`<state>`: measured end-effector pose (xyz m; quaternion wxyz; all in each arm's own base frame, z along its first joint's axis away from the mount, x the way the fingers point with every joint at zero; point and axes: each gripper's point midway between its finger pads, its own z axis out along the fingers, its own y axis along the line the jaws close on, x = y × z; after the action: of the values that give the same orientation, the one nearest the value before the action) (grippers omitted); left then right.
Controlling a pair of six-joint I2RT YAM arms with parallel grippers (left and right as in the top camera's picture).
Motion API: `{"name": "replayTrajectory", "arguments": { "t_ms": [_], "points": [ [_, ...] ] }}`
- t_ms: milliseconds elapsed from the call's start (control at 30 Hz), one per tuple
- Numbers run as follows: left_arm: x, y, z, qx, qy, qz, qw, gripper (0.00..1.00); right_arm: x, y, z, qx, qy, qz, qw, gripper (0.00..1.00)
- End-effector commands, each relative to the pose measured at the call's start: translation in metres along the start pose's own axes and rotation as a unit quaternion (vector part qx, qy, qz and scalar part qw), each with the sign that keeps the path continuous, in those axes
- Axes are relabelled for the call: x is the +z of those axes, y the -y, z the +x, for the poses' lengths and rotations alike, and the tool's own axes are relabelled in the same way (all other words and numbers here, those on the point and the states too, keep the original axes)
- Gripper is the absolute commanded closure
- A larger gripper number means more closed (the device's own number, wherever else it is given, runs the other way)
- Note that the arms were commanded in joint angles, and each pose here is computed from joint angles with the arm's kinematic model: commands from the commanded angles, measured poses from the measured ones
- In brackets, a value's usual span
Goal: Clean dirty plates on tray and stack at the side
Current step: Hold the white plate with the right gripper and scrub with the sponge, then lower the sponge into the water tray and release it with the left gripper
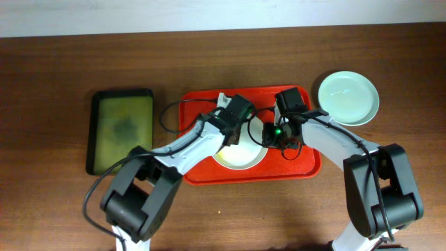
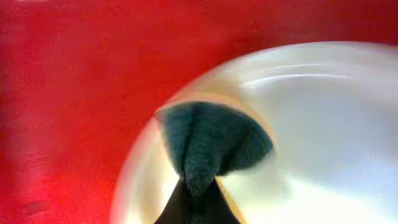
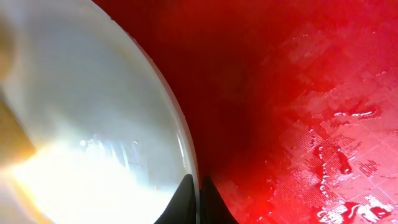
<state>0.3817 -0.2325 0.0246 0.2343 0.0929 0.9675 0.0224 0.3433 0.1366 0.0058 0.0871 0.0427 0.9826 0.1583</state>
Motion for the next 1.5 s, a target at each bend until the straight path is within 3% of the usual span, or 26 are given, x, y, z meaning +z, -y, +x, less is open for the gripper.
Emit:
{"name": "replayTrajectory", "arguments": {
  "t_ms": [0, 67, 233, 333, 500, 600, 667, 733, 800, 933, 1000, 1200, 1300, 1467],
  "points": [
    [-0.047, 0.083, 0.004, 0.0, -0.047, 0.268, 0.962, 1.0, -0.002, 0.009, -0.001, -0.003, 0.007, 0.024, 1.0, 0.96],
    [-0.046, 0.082, 0.012, 0.001, -0.063, 0.265, 0.962, 1.0, -0.002, 0.01, 0.0, -0.003, 0.005, 0.025, 1.0, 0.96],
    [-0.023, 0.015, 0.031, 0.025, -0.075, 0.08, 0.994, 1.0, -0.002, 0.01, 0.0, -0.003, 0.005, 0.025, 1.0, 0.96],
    [-0.014, -0.023, 0.033, 0.035, -0.054, -0.025, 0.998, 1.0, -0.002, 0.01, 0.0, -0.003, 0.005, 0.025, 1.0, 0.96],
    [-0.008, -0.05, 0.029, 0.029, -0.031, -0.085, 0.995, 1.0, -0.002, 0.01, 0.0, -0.003, 0.004, 0.025, 1.0, 0.96],
    [-0.006, -0.038, 0.027, 0.02, -0.033, -0.047, 0.998, 1.0, -0.002, 0.01, 0.0, -0.002, 0.005, 0.025, 1.0, 0.96],
    [-0.006, -0.005, 0.032, 0.012, -0.053, 0.047, 0.997, 1.0, -0.002, 0.01, 0.0, -0.003, 0.005, 0.025, 1.0, 0.96],
    [-0.021, 0.051, 0.036, 0.002, -0.08, 0.206, 0.975, 1.0, -0.002, 0.01, 0.0, -0.003, 0.005, 0.025, 1.0, 0.96],
    [-0.033, 0.075, 0.036, -0.009, -0.089, 0.272, 0.958, 1.0, -0.002, 0.01, -0.001, -0.003, 0.007, 0.025, 1.0, 0.96],
    [-0.035, 0.085, 0.047, 0.004, -0.097, 0.27, 0.958, 1.0, -0.002, 0.01, -0.001, -0.003, 0.006, 0.025, 1.0, 0.96],
    [-0.027, 0.082, 0.056, 0.014, -0.099, 0.241, 0.965, 1.0, -0.002, 0.01, -0.001, -0.003, 0.006, 0.025, 1.0, 0.96],
    [0.005, 0.002, 0.058, 0.021, -0.07, 0.022, 0.997, 1.0, -0.002, 0.01, -0.001, -0.003, 0.006, 0.025, 1.0, 0.96],
    [0.005, -0.058, 0.037, 0.018, -0.02, -0.123, 0.992, 1.0, -0.002, 0.01, -0.001, -0.003, 0.006, 0.025, 1.0, 0.96],
    [0.0, -0.103, 0.013, -0.008, 0.025, -0.207, 0.978, 1.0, -0.002, 0.01, -0.001, -0.003, 0.006, 0.025, 1.0, 0.96]
  ]
}}
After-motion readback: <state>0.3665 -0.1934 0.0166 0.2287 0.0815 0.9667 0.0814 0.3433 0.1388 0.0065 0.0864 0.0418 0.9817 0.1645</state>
